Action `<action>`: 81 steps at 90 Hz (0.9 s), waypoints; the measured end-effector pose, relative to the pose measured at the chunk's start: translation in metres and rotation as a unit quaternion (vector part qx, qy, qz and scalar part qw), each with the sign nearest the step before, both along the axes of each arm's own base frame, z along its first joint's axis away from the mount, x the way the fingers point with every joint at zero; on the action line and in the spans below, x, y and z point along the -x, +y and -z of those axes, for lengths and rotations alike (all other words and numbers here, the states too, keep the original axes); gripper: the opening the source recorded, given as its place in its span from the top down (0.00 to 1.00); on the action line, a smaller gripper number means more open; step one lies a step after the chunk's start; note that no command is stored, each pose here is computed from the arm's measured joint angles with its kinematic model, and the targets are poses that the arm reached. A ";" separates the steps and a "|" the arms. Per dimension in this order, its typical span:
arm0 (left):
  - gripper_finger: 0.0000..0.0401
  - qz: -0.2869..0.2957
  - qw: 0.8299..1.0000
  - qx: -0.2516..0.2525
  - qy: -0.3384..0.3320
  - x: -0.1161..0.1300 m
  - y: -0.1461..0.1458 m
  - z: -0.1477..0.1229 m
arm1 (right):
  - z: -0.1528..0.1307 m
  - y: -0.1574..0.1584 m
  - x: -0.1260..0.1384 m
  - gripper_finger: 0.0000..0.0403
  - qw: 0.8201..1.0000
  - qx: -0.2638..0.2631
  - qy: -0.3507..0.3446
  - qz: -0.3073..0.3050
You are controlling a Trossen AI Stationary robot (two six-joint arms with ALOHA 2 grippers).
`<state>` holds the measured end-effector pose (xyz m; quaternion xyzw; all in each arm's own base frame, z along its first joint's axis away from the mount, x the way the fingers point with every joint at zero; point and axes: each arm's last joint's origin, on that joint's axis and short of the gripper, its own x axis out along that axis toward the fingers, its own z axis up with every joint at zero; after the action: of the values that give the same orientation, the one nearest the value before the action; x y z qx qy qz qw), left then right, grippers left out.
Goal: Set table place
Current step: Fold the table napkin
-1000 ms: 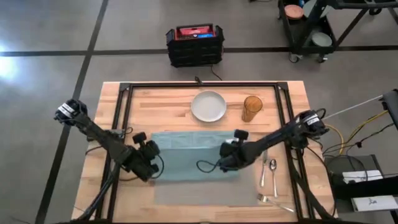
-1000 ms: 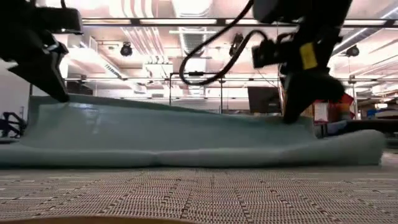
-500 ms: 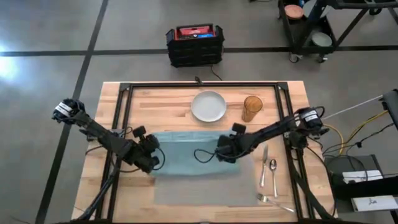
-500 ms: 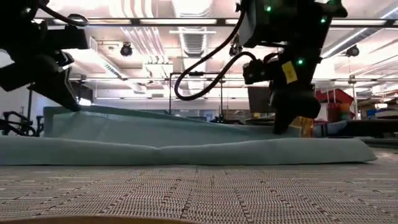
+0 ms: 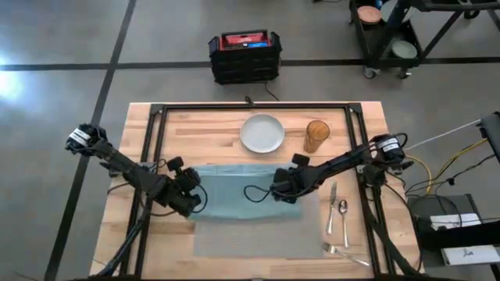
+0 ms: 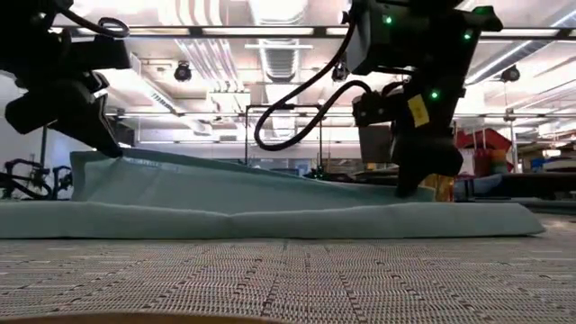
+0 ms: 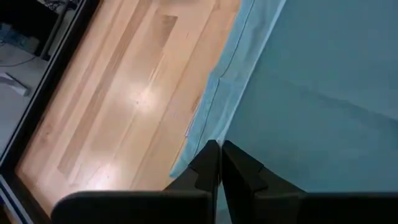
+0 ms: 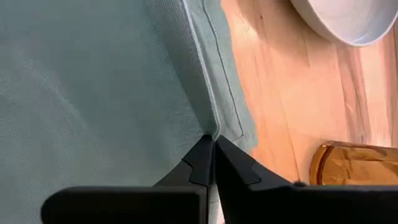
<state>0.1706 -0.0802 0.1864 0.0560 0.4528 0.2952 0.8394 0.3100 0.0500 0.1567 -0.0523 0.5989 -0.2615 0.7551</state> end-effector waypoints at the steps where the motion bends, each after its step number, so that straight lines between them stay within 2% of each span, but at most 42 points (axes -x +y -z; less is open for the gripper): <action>1: 0.99 0.000 1.000 0.000 0.000 0.000 0.000 0.000 | 0.000 0.000 0.000 1.00 1.000 0.000 0.000 0.000; 17: 0.92 -0.001 1.000 -0.002 0.004 0.000 0.001 0.000 | -0.001 -0.002 -0.001 0.92 1.000 0.000 -0.001 0.003; 38: 0.70 -0.006 1.000 -0.006 0.008 0.001 0.003 0.000 | -0.005 -0.015 -0.002 0.69 0.998 0.053 -0.002 0.021; 53: 0.57 -0.006 1.000 -0.003 0.005 -0.001 0.002 -0.001 | -0.013 -0.028 -0.004 0.57 0.998 0.056 0.030 0.023; 62: 0.53 -0.006 1.000 0.002 -0.002 -0.003 0.001 -0.004 | -0.021 -0.031 -0.003 0.54 0.999 0.022 0.042 0.004; 70: 0.51 -0.007 1.000 0.013 -0.006 -0.005 0.000 -0.008 | -0.031 -0.032 -0.002 0.52 0.997 -0.051 0.037 -0.042; 81: 0.52 -0.018 0.998 0.057 0.013 -0.009 0.005 -0.010 | -0.033 -0.043 0.001 0.53 0.983 -0.148 0.022 -0.108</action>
<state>0.1799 -0.0754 0.1960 0.0036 0.4806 0.2827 0.8301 0.3087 0.0071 0.1899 -0.0104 0.6384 -0.0860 0.7648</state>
